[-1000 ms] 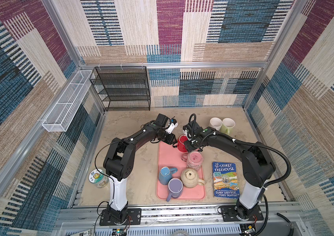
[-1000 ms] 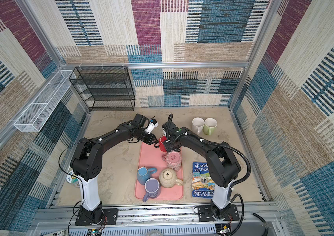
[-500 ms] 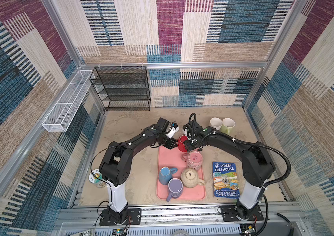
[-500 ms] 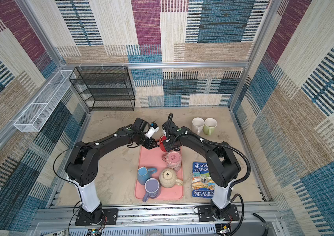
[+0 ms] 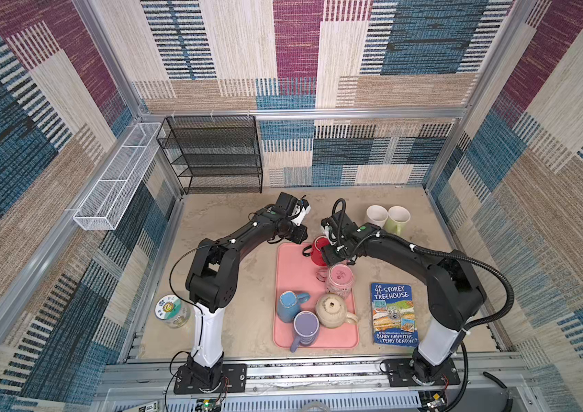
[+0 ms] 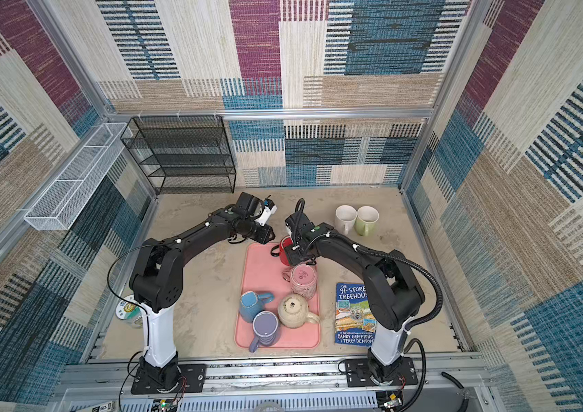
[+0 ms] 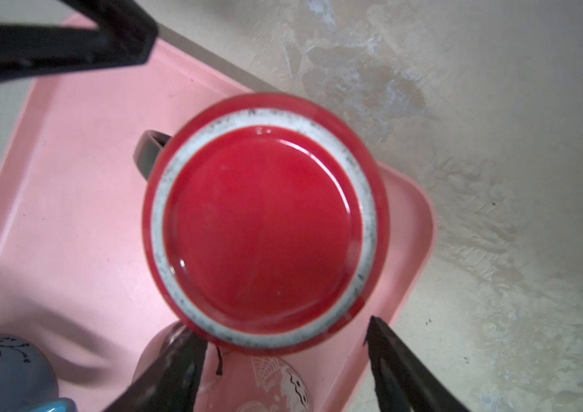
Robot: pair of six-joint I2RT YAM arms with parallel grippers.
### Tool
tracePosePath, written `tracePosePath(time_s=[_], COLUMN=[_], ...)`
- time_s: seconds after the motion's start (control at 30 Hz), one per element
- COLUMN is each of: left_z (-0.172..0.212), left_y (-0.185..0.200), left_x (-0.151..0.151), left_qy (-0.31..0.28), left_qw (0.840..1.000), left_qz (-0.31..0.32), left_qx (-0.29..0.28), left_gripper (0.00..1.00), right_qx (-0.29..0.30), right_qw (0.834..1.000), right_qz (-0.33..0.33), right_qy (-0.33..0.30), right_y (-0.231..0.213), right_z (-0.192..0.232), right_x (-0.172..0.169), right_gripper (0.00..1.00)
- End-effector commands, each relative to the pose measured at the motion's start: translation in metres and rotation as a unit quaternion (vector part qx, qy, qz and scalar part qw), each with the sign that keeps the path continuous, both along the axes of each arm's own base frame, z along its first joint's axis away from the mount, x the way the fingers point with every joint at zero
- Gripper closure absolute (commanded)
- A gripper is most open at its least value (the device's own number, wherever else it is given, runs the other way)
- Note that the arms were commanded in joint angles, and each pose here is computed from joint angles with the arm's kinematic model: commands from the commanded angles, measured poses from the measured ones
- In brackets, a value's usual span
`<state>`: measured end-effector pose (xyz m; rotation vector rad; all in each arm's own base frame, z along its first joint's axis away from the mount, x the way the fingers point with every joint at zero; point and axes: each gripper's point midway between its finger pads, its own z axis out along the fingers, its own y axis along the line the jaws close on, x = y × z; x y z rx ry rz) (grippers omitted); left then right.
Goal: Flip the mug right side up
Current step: 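Move the left gripper to the red mug's side and close on it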
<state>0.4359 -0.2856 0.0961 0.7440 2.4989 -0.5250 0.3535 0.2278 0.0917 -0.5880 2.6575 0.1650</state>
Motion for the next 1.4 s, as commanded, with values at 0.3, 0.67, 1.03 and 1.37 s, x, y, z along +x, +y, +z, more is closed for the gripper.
tracePosePath(time_s=[0.3, 0.67, 1.03, 1.37], left_z=[-0.025, -0.031, -0.021, 0.013], left_y=[-0.006, 0.007, 0.008, 0.009], left_x=[-0.021, -0.048, -0.056, -0.065], left_qy=[0.054, 0.061, 0.047, -0.004], left_qw=[0.999, 0.998, 0.999, 0.993], left_qz=[-0.005, 0.007, 0.001, -0.115], left_qx=[0.004, -0.007, -0.003, 0.027], left_gripper=[0.68, 0.69, 0.7, 0.44], right_qx=[0.009, 0.012, 0.017, 0.022], right_qw=[1.0, 1.0, 1.0, 0.999], right_qz=[-0.003, -0.006, -0.008, -0.013], right_qy=[-0.009, -0.008, -0.007, -0.023], right_y=[0.004, 0.005, 0.004, -0.002], right_z=[0.002, -0.005, -0.007, 0.001], right_x=[0.006, 0.016, 0.016, 0.011], right_gripper=[0.26, 0.31, 0.29, 0.25])
